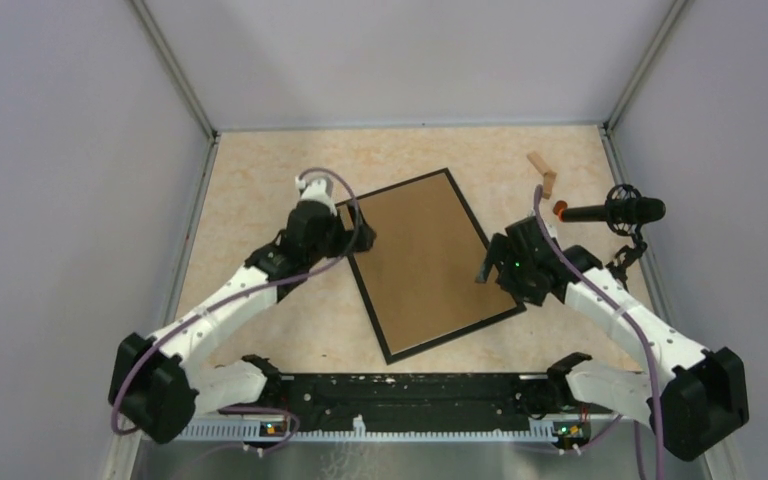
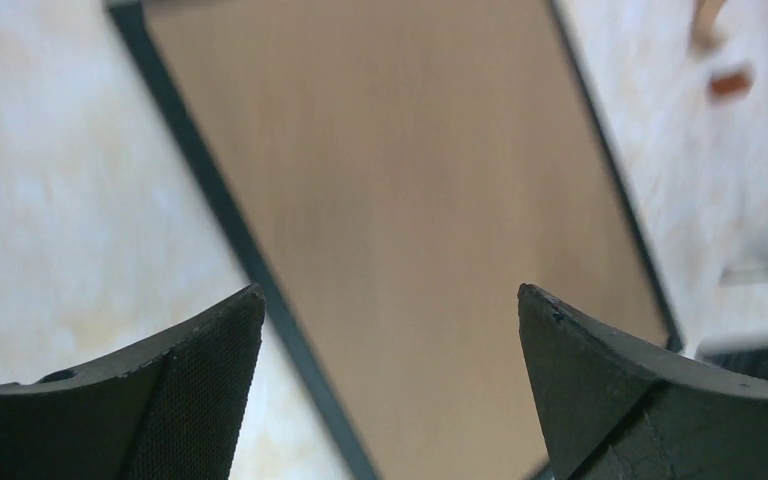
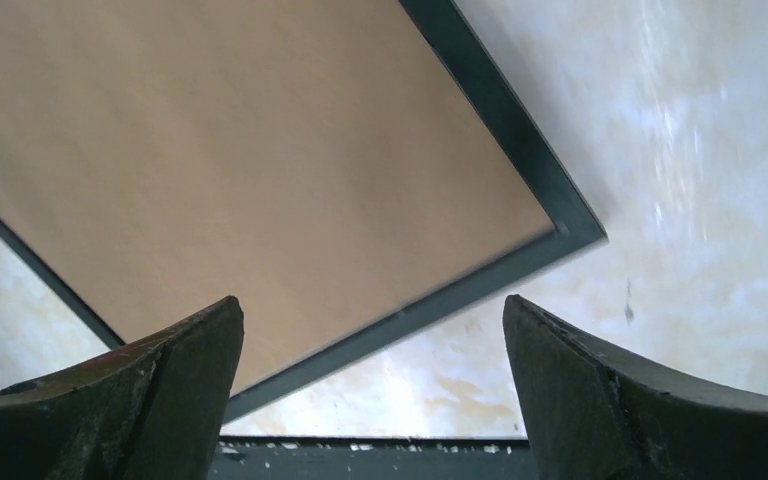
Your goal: Put the photo into the frame
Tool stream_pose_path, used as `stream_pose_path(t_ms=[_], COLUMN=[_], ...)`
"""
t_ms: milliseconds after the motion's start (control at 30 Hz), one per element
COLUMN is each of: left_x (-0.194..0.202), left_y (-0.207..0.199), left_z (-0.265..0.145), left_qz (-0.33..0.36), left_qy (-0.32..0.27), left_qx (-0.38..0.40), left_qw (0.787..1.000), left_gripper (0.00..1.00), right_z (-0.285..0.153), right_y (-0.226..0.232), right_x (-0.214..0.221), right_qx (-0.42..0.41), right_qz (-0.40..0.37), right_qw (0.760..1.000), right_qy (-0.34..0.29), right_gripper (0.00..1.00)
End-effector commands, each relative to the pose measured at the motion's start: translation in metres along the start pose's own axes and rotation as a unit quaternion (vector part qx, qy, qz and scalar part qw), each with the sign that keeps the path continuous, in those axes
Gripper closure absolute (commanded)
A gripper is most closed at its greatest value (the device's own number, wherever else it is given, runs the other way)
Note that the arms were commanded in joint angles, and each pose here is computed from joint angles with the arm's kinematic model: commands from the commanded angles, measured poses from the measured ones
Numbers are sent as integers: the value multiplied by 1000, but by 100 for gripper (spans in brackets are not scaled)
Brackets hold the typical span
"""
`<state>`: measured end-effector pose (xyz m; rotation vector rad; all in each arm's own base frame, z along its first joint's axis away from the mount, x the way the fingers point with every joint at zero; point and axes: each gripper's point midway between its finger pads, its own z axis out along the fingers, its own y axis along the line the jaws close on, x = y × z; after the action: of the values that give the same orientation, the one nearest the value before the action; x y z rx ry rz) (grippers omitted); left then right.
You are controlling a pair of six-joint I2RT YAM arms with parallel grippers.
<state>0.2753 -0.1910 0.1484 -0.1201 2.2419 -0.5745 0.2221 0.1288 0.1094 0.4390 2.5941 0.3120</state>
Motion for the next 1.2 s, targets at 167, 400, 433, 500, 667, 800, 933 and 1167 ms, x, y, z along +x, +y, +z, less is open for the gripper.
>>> stream_pose_path(t_ms=[167, 400, 433, 500, 667, 800, 933, 1167], left_x=[-165, -168, -165, -159, -122, -96, -62, 6], left_y=[-34, -20, -17, -7, 18, 39, 48, 67], left_z=[131, 222, 231, 246, 260, 252, 227, 133], left_qz=[101, 178, 177, 175, 123, 20, -48, -90], left_qy=[-110, -45, -30, -5, 66, 114, 168, 186], left_qx=[38, 58, 66, 67, 85, 107, 95, 43], left_qw=[988, 981, 982, 982, 987, 987, 980, 978], left_gripper=[1, 1, 1, 1, 1, 1, 1, 1], right_z=[17, 37, 39, 43, 49, 52, 62, 101], right_y=[-34, -26, -26, -23, -14, -6, -1, 2], right_x=[66, 80, 81, 80, 74, 59, 35, -46], right_qx=[1, -36, -37, -45, -52, -54, -40, -45], right_qz=[127, 145, 145, 145, 142, 132, 94, 10], right_qw=[991, 987, 987, 986, 986, 989, 994, 999], right_qy=[48, 66, 65, 66, 64, 46, 22, 3], right_gripper=[1, 1, 1, 1, 1, 1, 1, 1])
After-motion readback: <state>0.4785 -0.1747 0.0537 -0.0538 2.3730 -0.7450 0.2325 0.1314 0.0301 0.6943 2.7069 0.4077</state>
